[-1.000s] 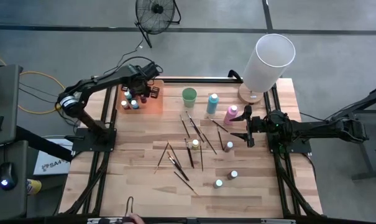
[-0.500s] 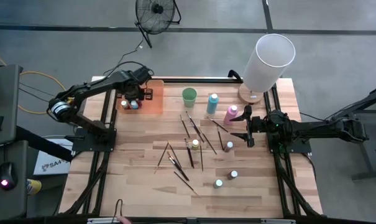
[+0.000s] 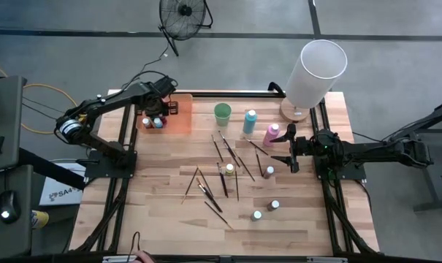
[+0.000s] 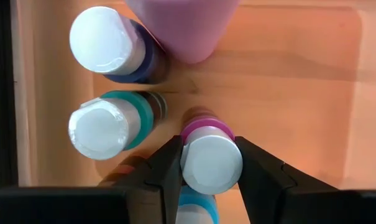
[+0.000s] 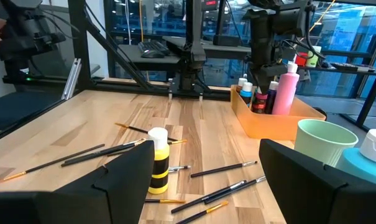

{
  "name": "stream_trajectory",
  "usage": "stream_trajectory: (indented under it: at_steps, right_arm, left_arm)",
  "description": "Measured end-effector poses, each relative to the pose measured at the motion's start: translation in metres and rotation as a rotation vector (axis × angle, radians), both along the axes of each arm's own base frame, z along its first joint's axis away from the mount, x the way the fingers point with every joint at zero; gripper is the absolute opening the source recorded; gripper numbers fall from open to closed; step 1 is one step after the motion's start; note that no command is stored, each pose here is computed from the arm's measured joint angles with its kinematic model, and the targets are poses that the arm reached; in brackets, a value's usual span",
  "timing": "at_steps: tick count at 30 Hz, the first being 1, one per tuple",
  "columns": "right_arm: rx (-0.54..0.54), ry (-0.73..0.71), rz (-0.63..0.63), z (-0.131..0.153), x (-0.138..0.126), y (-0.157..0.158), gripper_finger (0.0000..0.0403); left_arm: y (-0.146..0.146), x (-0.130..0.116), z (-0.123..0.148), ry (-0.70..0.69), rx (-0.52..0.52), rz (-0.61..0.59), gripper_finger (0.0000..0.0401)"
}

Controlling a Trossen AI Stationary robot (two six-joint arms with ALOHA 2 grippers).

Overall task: Pick & Place Paint Supplies
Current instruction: Put the violet paint bottle into the orange bin, then put the yellow paint bottle into the orange bin

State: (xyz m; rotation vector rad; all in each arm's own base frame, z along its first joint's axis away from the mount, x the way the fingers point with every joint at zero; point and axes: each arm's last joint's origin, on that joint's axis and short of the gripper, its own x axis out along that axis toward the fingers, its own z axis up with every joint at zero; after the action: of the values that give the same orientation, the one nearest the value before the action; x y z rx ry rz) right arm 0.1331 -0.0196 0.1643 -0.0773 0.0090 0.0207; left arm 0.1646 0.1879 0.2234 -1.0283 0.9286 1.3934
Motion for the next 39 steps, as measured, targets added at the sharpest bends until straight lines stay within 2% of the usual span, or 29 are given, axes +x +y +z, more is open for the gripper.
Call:
stream_trajectory:
  at_steps: [13,16,23,27,30,33,39]
  right_arm:
    - [0.0,0.0,0.0,0.0,0.0,0.0,0.0286]
    - [0.0,0.0,0.0,0.0,0.0,0.0,0.0286]
    - [0.0,0.0,0.0,0.0,0.0,0.0,0.0286]
    - [0.0,0.0,0.0,0.0,0.0,0.0,0.0286]
    - [0.0,0.0,0.0,0.0,0.0,0.0,0.0286]
    - [0.0,0.0,0.0,0.0,0.0,0.0,0.0286]
    - [0.0,0.0,0.0,0.0,0.0,0.0,0.0286]
  left_arm:
    - [-0.001,-0.001,0.001,0.005,0.005,-0.012,0.014]
    - [-0.004,-0.003,0.003,0.004,0.007,-0.014,0.0168]
    - [-0.008,-0.008,0.015,-0.008,0.055,-0.008,0.0259]
    - [-0.014,-0.009,0.027,-0.046,0.097,-0.022,0.0286]
    - [-0.02,0.001,0.043,-0.074,0.143,-0.094,0.0289]
    - [-0.027,0.014,0.066,-0.096,0.197,-0.22,0.0289]
    - [-0.05,0.051,0.103,-0.134,0.328,-0.686,0.029]
